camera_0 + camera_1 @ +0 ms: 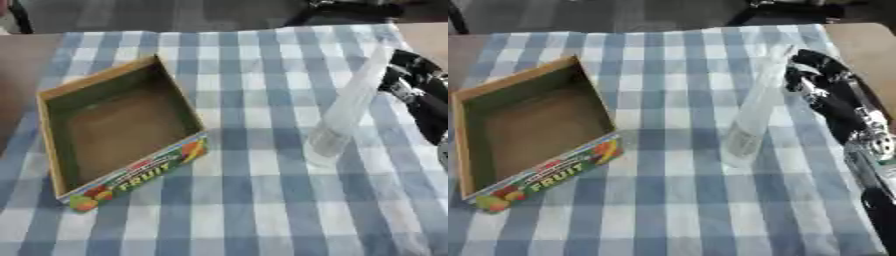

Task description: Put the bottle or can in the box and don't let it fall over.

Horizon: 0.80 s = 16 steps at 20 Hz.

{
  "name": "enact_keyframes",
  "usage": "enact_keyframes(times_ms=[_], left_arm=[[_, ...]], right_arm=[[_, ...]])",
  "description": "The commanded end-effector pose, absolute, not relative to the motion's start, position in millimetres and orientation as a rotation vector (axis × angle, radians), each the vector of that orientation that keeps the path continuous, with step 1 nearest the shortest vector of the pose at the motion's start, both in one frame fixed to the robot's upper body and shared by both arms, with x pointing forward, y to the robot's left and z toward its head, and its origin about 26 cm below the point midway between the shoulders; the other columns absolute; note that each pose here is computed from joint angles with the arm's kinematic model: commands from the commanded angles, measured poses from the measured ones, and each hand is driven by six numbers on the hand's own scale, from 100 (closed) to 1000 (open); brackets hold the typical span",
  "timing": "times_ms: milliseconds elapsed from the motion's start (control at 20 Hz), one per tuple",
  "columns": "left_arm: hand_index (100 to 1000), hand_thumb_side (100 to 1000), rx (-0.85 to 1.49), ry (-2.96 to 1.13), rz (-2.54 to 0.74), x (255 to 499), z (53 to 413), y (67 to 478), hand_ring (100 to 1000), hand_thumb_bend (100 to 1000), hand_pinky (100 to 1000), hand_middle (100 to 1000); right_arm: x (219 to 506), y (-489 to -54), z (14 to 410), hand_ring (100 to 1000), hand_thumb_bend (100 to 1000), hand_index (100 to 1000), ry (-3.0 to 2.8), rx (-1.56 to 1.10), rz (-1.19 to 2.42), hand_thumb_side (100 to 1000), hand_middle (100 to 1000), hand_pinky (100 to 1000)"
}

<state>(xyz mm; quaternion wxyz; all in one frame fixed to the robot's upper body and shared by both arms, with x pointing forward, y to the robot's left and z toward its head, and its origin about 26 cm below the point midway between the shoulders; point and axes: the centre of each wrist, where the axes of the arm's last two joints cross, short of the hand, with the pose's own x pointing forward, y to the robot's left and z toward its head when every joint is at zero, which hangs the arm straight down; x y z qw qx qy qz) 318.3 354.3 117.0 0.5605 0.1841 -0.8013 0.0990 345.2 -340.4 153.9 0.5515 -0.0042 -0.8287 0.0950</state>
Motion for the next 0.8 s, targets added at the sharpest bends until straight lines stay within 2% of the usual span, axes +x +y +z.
enact_keyframes(times_ms=[50, 800], left_arm=[[774, 544, 0.445, -1.926, 0.214, 318.8, 129.4, 357.3, 518, 775, 862, 698], [774, 543, 0.442, -1.926, 0.212, 319.0, 129.6, 357.0, 518, 772, 863, 698]], right_arm=[[347.3, -340.0, 164.0, 799, 396, 853, -1.985, -0.014, 0.255, 350, 852, 763], [350.7, -329.8, 163.6, 798, 407, 845, -1.971, 0.032, 0.294, 324, 845, 762]])
